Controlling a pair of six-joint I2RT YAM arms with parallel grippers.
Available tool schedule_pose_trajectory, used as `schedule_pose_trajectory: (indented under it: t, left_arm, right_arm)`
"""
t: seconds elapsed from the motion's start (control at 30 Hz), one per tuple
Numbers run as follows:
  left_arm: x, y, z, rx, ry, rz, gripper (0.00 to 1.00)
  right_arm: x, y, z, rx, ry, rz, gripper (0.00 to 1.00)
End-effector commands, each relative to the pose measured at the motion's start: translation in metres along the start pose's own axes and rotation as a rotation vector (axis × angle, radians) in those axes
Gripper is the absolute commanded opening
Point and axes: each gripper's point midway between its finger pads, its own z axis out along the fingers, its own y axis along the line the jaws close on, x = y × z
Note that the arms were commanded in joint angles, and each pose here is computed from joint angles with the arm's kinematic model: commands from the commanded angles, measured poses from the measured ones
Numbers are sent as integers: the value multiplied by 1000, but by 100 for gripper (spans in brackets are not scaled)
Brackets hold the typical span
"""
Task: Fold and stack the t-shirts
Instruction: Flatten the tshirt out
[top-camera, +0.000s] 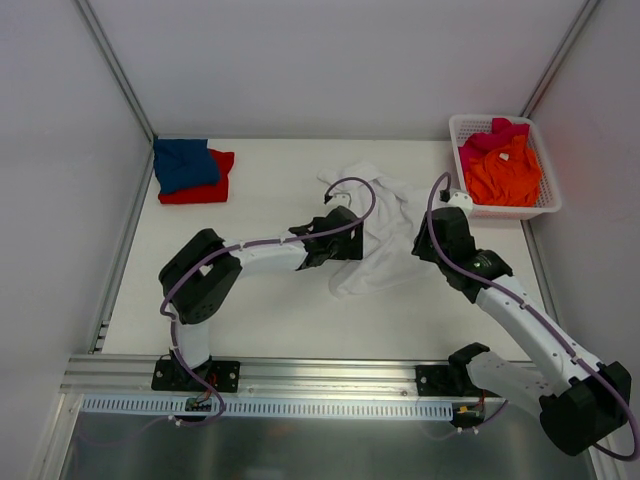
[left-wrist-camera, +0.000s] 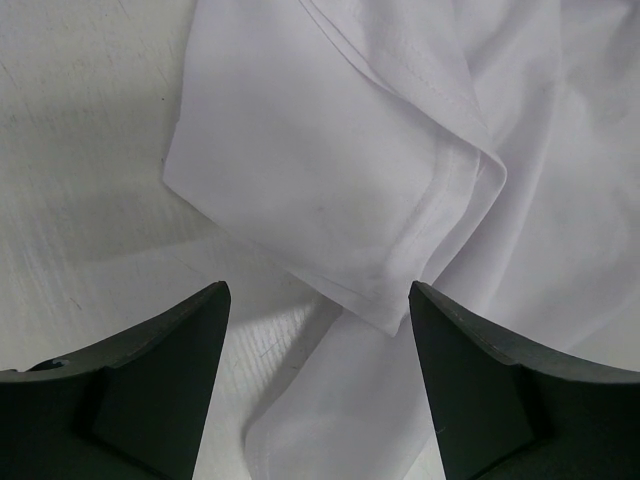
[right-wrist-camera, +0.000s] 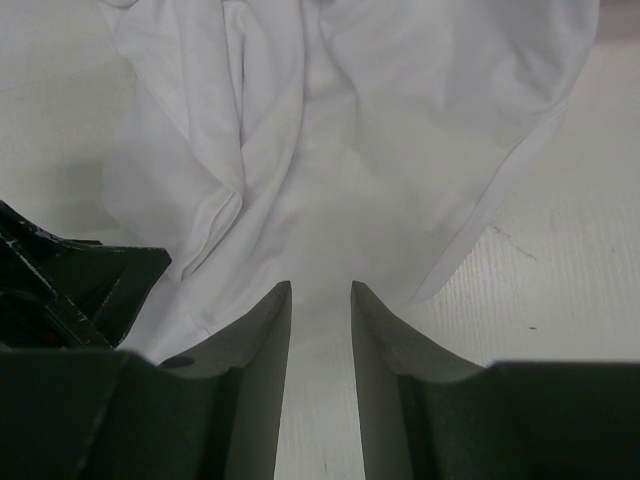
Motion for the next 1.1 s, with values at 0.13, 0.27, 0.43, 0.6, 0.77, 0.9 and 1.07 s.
schedule_pose_trajectory:
  t: [0.13, 0.27, 0.43, 0.6, 0.77, 0.9, 1.07]
  left_arm:
    - [18, -17, 1, 37, 28, 7, 73]
    - [25, -19, -1, 39, 35, 8, 73]
    - [31, -13, 1, 16, 42, 9, 64]
    - [29, -9, 1, -7, 31, 17, 50]
    - [25, -6, 4, -29, 17, 36, 49]
    - [20, -6, 6, -41, 1, 49, 44]
    - [15, -8, 11, -45, -12, 60, 26]
  right_arm:
    - [-6, 6, -1, -16, -21, 20, 33]
    - [-5, 7, -1, -16, -21, 23, 33]
    - [-5, 8, -1, -21, -22, 24, 33]
    - [-5, 8, -2, -21, -24, 22, 33]
    - [-5, 10, -3, -28, -26, 20, 33]
    - [-5, 9, -4, -26, -30, 16, 33]
    - [-5, 10, -4, -28, -29, 12, 33]
